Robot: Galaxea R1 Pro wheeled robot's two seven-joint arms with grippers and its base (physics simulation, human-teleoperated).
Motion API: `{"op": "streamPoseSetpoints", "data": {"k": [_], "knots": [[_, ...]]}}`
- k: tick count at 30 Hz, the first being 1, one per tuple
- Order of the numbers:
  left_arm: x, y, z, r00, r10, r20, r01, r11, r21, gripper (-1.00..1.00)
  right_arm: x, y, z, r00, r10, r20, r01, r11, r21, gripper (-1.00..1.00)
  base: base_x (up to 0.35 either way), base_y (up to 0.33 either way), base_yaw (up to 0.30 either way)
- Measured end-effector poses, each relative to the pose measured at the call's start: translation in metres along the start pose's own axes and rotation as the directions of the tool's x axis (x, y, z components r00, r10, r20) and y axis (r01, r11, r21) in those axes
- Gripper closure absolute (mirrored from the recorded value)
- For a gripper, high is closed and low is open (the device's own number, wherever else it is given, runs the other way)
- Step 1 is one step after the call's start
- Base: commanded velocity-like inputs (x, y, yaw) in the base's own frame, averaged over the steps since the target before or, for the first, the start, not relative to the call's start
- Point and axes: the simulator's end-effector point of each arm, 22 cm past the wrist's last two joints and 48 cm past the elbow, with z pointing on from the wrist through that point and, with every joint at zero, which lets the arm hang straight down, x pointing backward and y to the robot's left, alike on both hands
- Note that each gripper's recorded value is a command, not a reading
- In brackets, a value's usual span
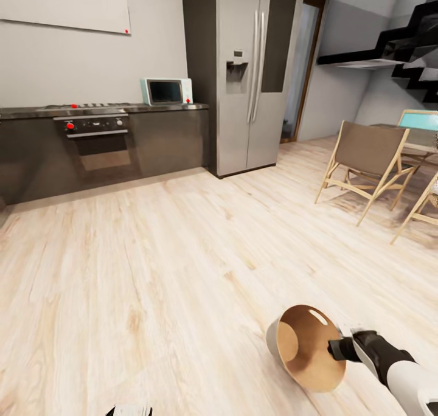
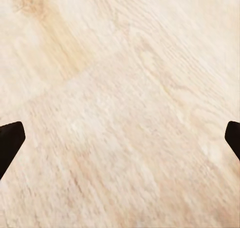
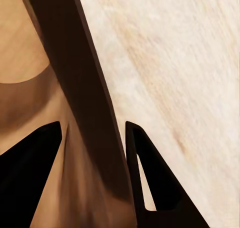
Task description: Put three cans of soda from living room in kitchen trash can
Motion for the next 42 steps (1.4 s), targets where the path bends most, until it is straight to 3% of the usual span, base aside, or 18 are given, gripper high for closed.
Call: {"op": "streamPoseSetpoints", "data": {"k": [6,13,14,16,20,32,42], "knots": [[-0.011,0.001,-0.002,1.0,0.0,0.024,0.0,1.0,-0.001,-1.0,0.025,0.0,0.001,0.998,-0.019,0.055,0.019,1.0,-0.001,1.0,0.0,0.0,0.0],[-0.023,0.001,-0.005,0.999,0.001,0.053,0.0,1.0,-0.003,-1.0,0.048,0.0,-0.003,0.996,-0.057,0.073,0.057,0.998,0.003,1.0,0.0,0.0,0.0],[-0.025,0.001,-0.005,0.998,0.001,0.057,0.0,1.0,-0.004,-1.0,0.049,0.002,-0.002,0.99,-0.088,0.112,0.088,0.996,0.005,1.0,0.0,0.0,0.0],[-0.029,0.002,-0.006,0.998,0.001,0.065,0.0,1.0,-0.005,-1.0,0.046,0.002,-0.005,0.982,-0.1,0.161,0.1,0.995,0.006,1.0,0.0,0.0,0.0],[-0.035,0.002,-0.008,0.997,0.001,0.08,0.0,1.0,-0.007,-1.0,0.051,0.007,-0.009,0.97,-0.135,0.202,0.137,0.991,0.004,1.0,0.0,0.0,0.0],[-0.059,0.003,-0.021,0.996,0.001,0.084,0.0,1.0,-0.008,-1.0,0.026,0.016,-0.035,0.942,-0.151,0.301,0.17,0.985,-0.037,1.0,0.0,0.0,0.0],[-0.078,0.004,-0.034,0.997,0.001,0.084,0.0,1.0,-0.009,-1.0,0.018,0.023,-0.057,0.938,-0.142,0.315,0.18,0.979,-0.094,1.0,0.0,0.0,0.0]]}}
